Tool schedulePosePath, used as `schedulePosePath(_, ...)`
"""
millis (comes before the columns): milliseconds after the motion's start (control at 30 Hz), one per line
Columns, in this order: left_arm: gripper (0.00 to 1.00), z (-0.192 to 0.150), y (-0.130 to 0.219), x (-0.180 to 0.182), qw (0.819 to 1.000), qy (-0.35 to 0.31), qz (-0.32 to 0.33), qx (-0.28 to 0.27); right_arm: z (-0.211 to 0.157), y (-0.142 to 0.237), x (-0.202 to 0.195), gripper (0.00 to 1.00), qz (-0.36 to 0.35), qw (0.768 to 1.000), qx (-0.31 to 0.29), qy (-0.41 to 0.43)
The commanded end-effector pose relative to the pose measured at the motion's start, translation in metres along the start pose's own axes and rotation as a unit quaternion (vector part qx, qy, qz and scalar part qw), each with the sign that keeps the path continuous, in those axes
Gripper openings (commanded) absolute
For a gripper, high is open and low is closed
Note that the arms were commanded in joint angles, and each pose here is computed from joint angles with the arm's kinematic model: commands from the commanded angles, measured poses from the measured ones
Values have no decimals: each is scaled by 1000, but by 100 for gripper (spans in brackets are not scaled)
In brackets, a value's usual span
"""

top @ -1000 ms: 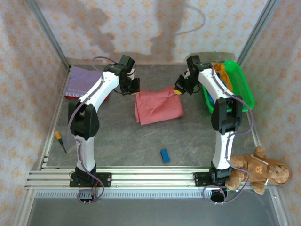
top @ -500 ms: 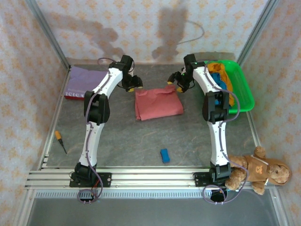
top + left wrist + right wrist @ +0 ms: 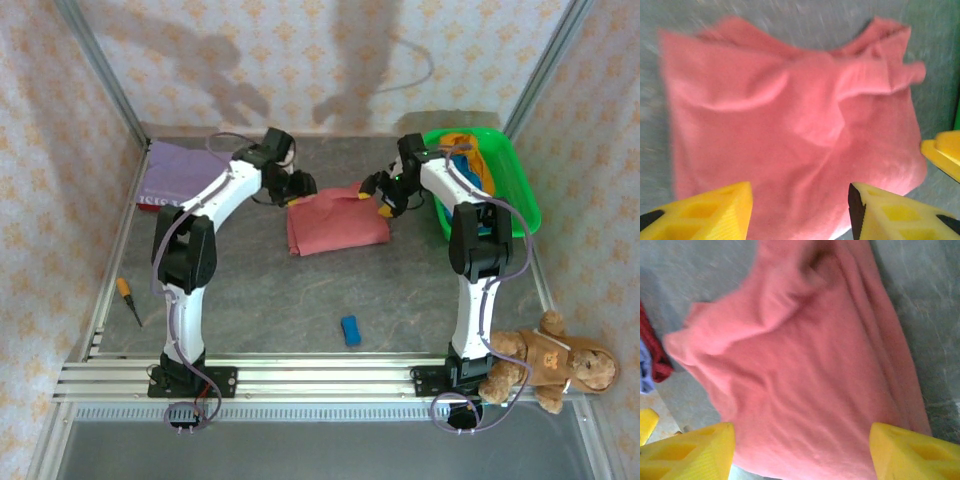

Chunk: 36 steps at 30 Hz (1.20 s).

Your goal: Fold and stack the t-shirts

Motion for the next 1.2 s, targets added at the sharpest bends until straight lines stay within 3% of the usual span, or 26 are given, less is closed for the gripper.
schedulePosePath(0, 54, -24, -29, -2, 1000, 19, -9, 12, -11, -7, -8, 70, 4, 1000, 9, -7)
schedulePosePath(333, 53, -88, -58, 27, 996, 6, 53, 65, -66, -21, -60, 70, -42, 998, 43, -23)
schedulePosePath(467, 53, -117, -47, 32, 994, -7, 67, 82, -99, -5, -59, 70, -43, 998, 54, -10)
schedulePosePath(567, 54, -131, -37, 33, 994, -12, 71, 83, -106, 20, -43, 70, -23, 999, 30, 8)
schedulePosePath(700, 54, -129, -15, 24, 996, -18, 60, 65, -99, 42, -12, 70, 6, 999, 16, 34)
schedulePosePath(867, 55, -107, 5, 6, 998, -27, 47, 27, -70, 26, 12, 70, 40, 999, 7, 34)
schedulePosePath(1033, 55, -82, -11, -12, 999, -20, 16, 26, -36, 1, 18, 70, 74, 997, 3, 6)
schedulePosePath(1167, 54, -68, -46, -13, 999, -1, 3, 33, -8, -10, 15, 70, 90, 996, -7, -10)
Point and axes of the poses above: each hand's point on the last joint's axis, 136 mm out from that joint toward the fingers, its own y axis back along the fingers, its own x axis along the line the jaws close on, z = x × y, the point moved 2 cm from there along y, back along the fingers, and after that the axes turned 9 degrees about -y, right-handed, at the moved point
